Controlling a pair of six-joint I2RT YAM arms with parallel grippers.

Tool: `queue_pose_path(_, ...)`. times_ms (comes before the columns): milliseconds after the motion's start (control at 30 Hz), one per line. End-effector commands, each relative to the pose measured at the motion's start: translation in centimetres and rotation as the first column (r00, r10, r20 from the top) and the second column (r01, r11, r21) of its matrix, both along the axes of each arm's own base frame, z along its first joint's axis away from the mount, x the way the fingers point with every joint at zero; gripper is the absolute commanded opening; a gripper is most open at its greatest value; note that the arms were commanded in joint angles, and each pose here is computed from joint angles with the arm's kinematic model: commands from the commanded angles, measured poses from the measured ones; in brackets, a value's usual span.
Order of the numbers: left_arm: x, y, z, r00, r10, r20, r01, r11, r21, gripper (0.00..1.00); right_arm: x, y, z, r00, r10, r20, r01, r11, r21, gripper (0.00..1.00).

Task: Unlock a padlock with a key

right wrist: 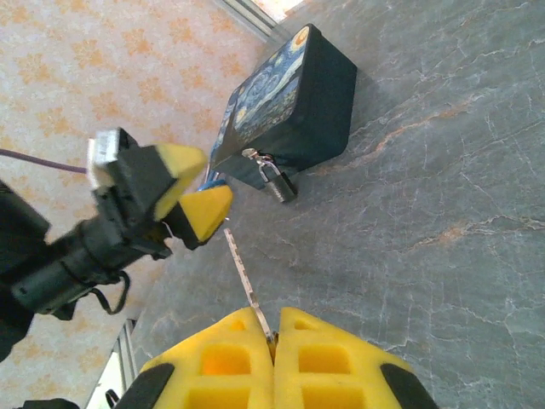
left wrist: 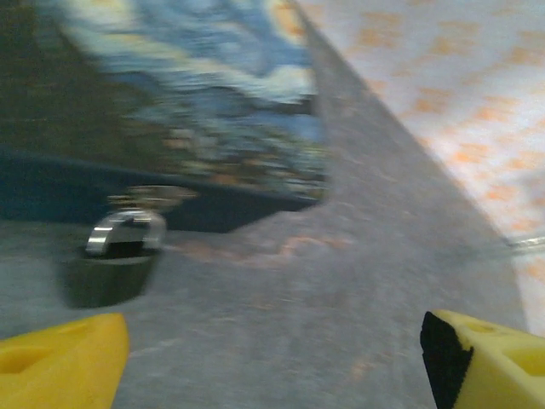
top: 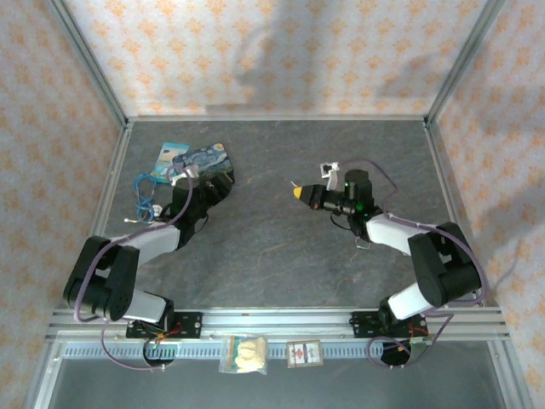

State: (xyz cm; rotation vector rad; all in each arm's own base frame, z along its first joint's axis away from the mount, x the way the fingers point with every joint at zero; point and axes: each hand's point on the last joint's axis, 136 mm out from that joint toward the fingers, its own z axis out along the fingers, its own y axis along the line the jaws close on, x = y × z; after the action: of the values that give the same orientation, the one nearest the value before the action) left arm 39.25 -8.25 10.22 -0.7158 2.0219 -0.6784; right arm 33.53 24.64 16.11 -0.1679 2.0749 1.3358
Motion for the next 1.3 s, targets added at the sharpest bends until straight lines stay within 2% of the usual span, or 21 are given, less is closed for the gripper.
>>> queue_pose_path(0,0.8,1.7,-1.0,0.997,0.073,0.001,-0.073,0.997,-0.023,0.85,1.0,0.3,1.0,0.999,-0.042,0.018,0.042,0.999,0.003,0.0)
queue_pose_path(300,2.9,2.3,-3.7,0.997,0.034,-0.065,-0.025,0.99,0.139,0.7,0.8,0.6,0.9,0.999,-0.034,0.011,0.034,0.999,0.003,0.0)
queue_pose_path(600,3.6,4.2,-5.8,0.988,0.059,-0.142,-0.008,0.942,0.337,0.64,0.9,0.4,0.9,0.999,-0.049,0.019,0.049,0.999,0.012,0.0)
queue_pose_path(767,3.3,4.2,-7.6,0.98,0.043,-0.196,0.031,0.933,0.36,0.59,0.9,0.5,1.2,0.999,-0.047,0.026,0.046,0.999,0.017,0.0)
queue_pose_path(967,3.5,3.2,-8.2,0.984,0.008,-0.178,0.048,0.949,0.31,0.52,1.0,0.5,0.9,0.999,-0.049,0.02,0.049,0.999,0.015,0.0)
queue_pose_path(1100,4.4,2.6,-8.2,0.987,-0.017,-0.16,0.063,0.956,0.287,0.37,1.0,0.5,0.9,0.999,-0.048,0.016,0.048,0.999,0.017,0.0)
queue_pose_path(1200,4.9,1.9,-8.2,0.986,-0.041,-0.159,0.082,0.962,0.26,0.18,1.0,0.4,0.9,0.999,-0.051,0.018,0.05,0.999,0.011,0.0)
queue_pose_path(1267,4.9,1.5,-7.9,0.987,-0.053,-0.151,0.088,0.968,0.235,0.1,1.1,0.3,0.6,0.998,-0.059,0.012,0.059,0.998,0.002,0.0)
